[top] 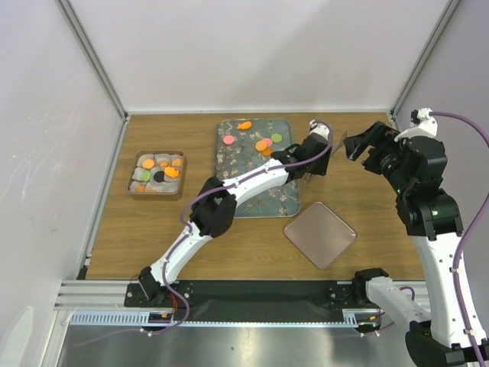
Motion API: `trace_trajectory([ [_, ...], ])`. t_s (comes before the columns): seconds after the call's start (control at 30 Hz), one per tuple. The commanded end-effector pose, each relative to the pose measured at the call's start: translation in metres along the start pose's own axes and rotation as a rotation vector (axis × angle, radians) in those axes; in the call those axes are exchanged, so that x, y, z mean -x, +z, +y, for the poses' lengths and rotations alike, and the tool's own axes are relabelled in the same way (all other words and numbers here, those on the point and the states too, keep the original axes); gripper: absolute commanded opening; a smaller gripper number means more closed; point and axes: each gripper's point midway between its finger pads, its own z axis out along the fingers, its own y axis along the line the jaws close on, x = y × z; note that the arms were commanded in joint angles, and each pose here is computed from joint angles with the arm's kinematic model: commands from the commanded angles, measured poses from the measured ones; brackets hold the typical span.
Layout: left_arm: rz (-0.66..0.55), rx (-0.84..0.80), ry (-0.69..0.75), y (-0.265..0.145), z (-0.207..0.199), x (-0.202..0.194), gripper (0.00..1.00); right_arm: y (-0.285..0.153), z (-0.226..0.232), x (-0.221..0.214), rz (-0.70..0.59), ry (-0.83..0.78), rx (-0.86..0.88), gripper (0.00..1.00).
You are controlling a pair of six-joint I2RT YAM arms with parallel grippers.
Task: Pack the cookies
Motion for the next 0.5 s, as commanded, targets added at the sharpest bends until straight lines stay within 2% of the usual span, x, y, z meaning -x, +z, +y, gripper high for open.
trace_trajectory([
  [0.0, -0.153, -0.071, -0.016, 0.004, -0.026, 0.038, 0.54, -0.007, -0.001, -0.002, -0.003, 0.018, 0.001, 0.88],
  [0.47, -0.186, -0.059, -0.033, 0.041, -0.029, 0.017, 0.59, -0.011, -0.005, -0.024, 0.047, 0.022, 0.022, 0.88],
])
